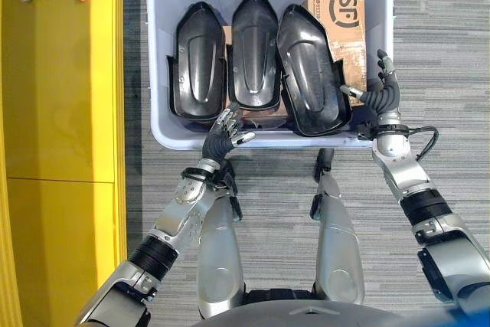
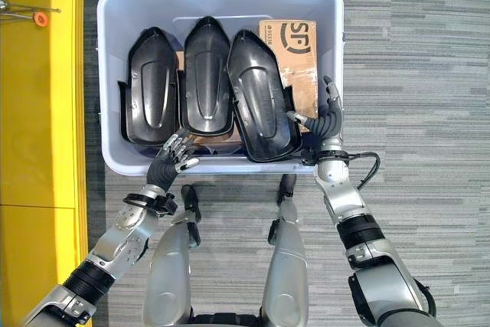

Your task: Move parts from the plastic box to the shelf.

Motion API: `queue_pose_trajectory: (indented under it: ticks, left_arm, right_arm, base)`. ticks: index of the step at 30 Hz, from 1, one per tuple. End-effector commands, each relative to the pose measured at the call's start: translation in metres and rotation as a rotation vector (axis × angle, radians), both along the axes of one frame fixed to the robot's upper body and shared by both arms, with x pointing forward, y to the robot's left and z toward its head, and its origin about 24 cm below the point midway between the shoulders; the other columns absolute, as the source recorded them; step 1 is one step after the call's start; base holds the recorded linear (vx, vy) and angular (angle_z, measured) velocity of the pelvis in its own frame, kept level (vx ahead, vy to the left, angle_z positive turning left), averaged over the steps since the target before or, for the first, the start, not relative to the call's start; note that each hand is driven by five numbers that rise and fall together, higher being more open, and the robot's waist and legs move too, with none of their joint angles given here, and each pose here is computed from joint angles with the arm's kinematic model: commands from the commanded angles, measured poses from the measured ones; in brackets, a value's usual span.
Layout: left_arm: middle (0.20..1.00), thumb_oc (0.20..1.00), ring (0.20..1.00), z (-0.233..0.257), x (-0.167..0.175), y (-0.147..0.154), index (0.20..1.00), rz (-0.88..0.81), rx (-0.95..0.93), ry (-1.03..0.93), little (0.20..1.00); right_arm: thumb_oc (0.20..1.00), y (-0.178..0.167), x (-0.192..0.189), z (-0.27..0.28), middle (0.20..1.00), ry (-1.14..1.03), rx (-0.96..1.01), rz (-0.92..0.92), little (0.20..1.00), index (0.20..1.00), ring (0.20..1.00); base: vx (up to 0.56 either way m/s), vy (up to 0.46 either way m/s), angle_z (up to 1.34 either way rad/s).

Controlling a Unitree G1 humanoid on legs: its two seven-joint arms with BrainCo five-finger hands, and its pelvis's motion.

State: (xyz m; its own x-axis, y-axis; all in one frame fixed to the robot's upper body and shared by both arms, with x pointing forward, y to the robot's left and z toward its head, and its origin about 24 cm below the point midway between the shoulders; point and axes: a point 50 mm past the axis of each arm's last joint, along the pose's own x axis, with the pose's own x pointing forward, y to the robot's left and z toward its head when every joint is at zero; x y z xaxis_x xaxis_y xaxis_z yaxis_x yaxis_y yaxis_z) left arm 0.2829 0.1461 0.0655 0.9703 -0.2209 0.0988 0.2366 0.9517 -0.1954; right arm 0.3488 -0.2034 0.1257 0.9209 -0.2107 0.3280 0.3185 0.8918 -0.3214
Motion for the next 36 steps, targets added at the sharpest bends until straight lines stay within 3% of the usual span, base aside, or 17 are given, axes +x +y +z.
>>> queue_pose_trajectory:
  ticks: [1,20,21,22,23,36]
  left_arm:
    - [1.000,1.000,1.000,0.009,-0.010,-0.005,1.000,-0.029,-0.031,-0.064,1.000]
    - [1.000,1.000,1.000,0.017,-0.009,-0.005,1.000,-0.040,-0.025,-0.099,1.000]
    - [1.000,1.000,1.000,0.017,-0.008,-0.006,1.000,-0.042,-0.028,-0.101,1.000]
    - [1.000,1.000,1.000,0.017,-0.008,-0.006,1.000,-0.044,-0.025,-0.098,1.000]
    - [1.000,1.000,1.000,0.018,-0.008,-0.007,1.000,-0.049,-0.025,-0.101,1.000]
    - [1.000,1.000,1.000,0.018,-0.006,-0.010,1.000,-0.048,-0.015,-0.099,1.000]
  right_arm:
    - [1.000,-0.014,0.000,0.010,1.000,-0.035,-0.070,-0.054,1.000,1.000,1.000]
    - [1.000,-0.020,0.019,-0.039,1.000,0.299,-0.407,-0.102,1.000,1.000,1.000]
    - [0.382,-0.022,0.020,-0.043,0.382,0.328,-0.428,-0.111,0.382,0.382,0.382]
    - [0.228,-0.024,0.022,-0.045,0.228,0.360,-0.461,-0.113,0.228,0.228,0.228]
    - [0.200,-0.023,0.024,-0.044,0.200,0.375,-0.473,-0.110,0.200,0.200,0.200]
    - [0.200,-0.031,0.019,-0.072,0.200,0.555,-0.588,-0.134,0.200,0.200,0.200]
  base:
    - [0.00,0.000,0.00]
    - [0.00,0.003,0.04]
    - [0.08,0.004,0.01]
    - [0.07,0.000,-0.02]
    - [0.08,0.004,0.00]
    - [0.01,0.015,0.05]
